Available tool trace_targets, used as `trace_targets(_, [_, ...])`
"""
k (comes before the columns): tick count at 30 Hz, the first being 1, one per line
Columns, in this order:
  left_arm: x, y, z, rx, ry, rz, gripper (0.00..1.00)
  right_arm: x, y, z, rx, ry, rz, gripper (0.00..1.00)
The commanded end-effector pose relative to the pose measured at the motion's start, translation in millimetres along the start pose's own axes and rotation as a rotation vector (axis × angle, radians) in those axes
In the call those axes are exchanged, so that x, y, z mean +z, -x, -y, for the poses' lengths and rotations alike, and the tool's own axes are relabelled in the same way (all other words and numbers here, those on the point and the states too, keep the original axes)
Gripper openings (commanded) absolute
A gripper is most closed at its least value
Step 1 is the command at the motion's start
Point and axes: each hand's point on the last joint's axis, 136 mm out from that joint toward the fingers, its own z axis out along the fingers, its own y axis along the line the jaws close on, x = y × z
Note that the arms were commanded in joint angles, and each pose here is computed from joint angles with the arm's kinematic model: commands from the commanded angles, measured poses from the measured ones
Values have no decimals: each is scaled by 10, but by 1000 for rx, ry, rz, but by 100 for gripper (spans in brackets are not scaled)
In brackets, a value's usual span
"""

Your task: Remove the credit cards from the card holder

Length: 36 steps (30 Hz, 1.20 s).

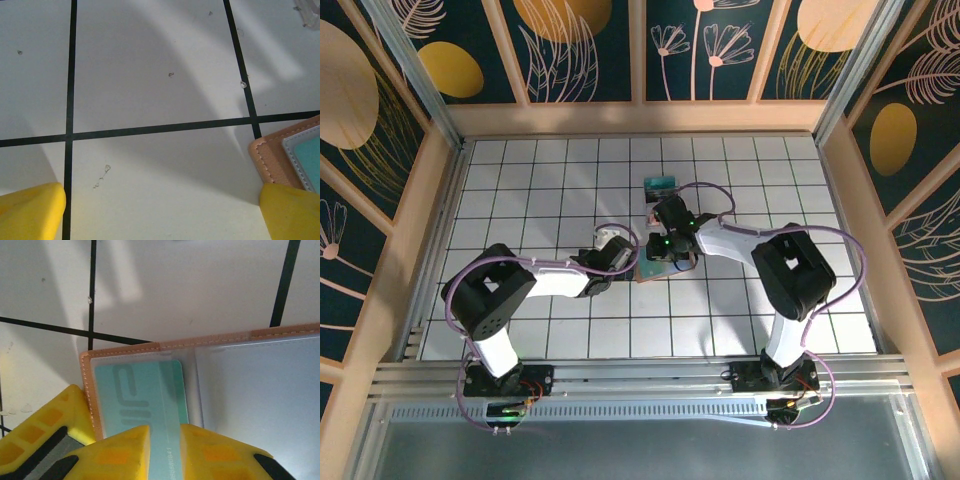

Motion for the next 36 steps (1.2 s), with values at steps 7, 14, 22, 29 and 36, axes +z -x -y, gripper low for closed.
trace_targets(7, [46,-48,-65,22,54,-22,99,29,-52,65,16,-35,-14,30])
trace_targets(14, [55,-51,-70,30,65,-25,99,98,-129,120,28,-36,-42,34])
trace_targets(22, [64,-52,-70,29,68,-25,99,173,-195,124,39,-3,-69,35])
trace_targets(29, [82,-78,-82,42,76,-33,99,135,-185,21,59,94,-69,34])
trace_targets(36, [97,-86,-120,56,99,-34,99,-15,-102,-100,81,211,-34,32])
